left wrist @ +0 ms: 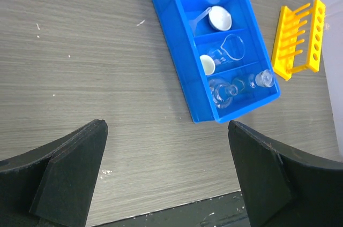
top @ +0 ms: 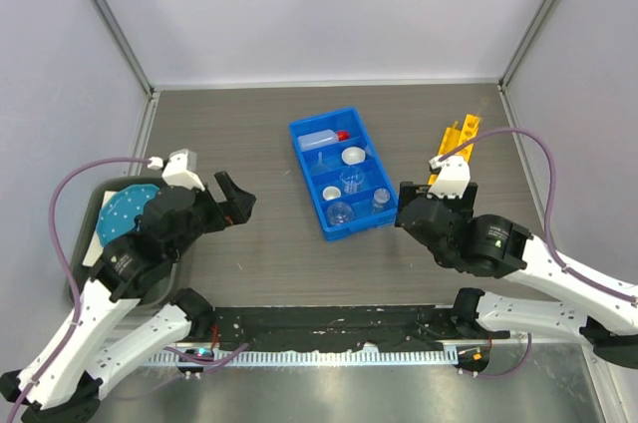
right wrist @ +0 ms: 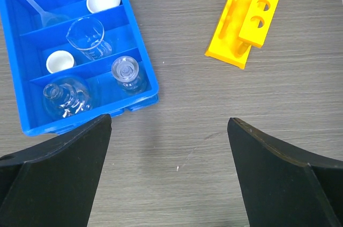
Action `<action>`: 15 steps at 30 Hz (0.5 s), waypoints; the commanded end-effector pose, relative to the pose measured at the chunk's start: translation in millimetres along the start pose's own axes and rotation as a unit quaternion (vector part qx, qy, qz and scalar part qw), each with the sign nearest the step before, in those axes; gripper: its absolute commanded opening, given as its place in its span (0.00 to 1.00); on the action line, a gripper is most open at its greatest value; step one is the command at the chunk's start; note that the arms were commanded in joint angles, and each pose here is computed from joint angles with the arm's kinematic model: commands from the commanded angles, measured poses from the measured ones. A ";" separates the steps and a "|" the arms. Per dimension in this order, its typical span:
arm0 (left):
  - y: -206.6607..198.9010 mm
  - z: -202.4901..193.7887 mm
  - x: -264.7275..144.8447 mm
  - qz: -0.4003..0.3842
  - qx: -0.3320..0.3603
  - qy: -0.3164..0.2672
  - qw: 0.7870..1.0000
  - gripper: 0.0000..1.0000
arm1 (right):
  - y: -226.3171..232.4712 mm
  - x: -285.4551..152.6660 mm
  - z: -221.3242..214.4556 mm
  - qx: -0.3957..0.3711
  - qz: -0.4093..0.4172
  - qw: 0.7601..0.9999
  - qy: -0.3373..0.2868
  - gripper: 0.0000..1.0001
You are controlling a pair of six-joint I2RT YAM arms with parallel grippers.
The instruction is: Organize the chemistry lab equipment
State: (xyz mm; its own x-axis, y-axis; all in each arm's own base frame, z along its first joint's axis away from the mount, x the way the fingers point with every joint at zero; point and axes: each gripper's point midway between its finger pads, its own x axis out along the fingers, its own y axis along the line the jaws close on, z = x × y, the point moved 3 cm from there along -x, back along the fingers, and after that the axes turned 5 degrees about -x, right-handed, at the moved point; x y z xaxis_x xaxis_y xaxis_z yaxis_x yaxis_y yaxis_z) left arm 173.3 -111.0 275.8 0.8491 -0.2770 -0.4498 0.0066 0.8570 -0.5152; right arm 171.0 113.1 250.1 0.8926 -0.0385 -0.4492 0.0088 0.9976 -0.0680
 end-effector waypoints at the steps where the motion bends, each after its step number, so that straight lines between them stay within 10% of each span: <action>1: 5.0 13.6 -7.6 0.002 0.020 -0.041 0.999 1.00 | -1.6 -6.0 26.2 0.008 -0.007 0.999 -0.033 0.95; 15: 23.3 26.0 -17.0 0.040 0.048 -0.084 0.995 1.00 | -21.1 2.3 48.6 -0.013 -0.132 0.986 -0.103 0.96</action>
State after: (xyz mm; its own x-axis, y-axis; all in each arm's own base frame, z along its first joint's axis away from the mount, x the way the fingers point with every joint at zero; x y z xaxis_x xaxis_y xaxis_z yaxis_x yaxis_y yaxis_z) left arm 171.8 -83.0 286.8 0.9098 -0.1748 -0.3764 -0.0097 0.8978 -0.4403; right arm 190.9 114.2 270.4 0.9213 -0.1652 -0.3520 0.0894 0.9710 -0.2218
